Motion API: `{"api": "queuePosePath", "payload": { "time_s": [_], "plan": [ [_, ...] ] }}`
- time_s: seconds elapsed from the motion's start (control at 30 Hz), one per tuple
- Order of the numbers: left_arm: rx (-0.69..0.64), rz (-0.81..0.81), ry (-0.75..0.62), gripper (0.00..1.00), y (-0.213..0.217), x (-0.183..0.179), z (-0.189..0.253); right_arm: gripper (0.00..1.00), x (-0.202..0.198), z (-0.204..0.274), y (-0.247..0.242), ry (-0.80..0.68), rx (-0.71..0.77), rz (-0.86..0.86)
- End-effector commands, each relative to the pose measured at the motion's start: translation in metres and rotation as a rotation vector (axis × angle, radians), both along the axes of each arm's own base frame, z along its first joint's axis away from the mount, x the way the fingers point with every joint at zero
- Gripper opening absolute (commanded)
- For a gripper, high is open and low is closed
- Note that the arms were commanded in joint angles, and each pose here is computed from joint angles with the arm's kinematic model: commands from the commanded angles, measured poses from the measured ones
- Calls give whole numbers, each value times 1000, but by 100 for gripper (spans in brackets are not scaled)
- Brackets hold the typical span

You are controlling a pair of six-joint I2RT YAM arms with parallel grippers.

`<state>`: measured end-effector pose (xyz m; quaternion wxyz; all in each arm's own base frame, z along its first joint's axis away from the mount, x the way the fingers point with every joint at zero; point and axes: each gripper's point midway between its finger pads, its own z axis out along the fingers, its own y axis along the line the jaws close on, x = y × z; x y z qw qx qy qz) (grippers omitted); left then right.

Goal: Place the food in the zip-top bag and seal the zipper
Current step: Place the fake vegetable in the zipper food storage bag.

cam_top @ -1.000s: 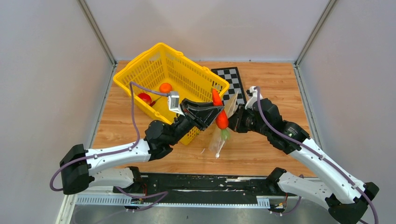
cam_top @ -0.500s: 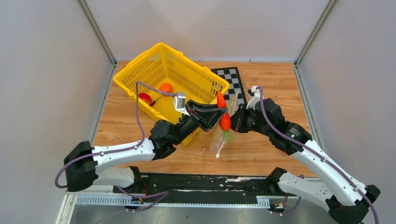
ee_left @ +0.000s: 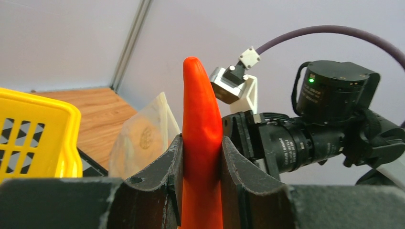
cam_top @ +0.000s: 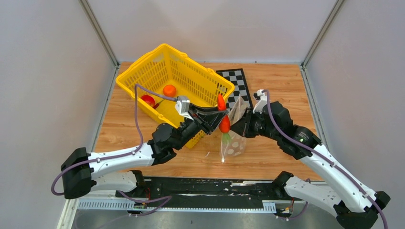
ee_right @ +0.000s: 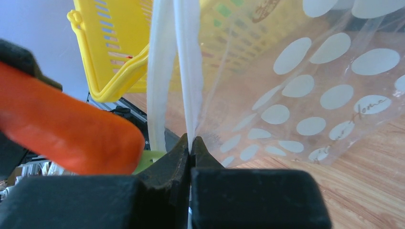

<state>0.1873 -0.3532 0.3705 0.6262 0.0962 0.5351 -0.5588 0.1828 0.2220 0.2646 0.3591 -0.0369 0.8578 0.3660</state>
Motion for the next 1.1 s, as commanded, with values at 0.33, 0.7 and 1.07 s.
{"api": "queuePosePath", "payload": {
  "time_s": [0.33, 0.7, 1.07],
  "plan": [
    [79, 157, -54, 11, 6, 23, 9, 0, -25, 34, 3, -84, 45, 157],
    [132, 112, -47, 12, -8, 13, -7, 0, -1, 41, 3, -113, 183, -17],
    [456, 95, -47, 37, -35, 11, -38, 0, -1, 62, 2, -148, 173, 4]
  ]
}}
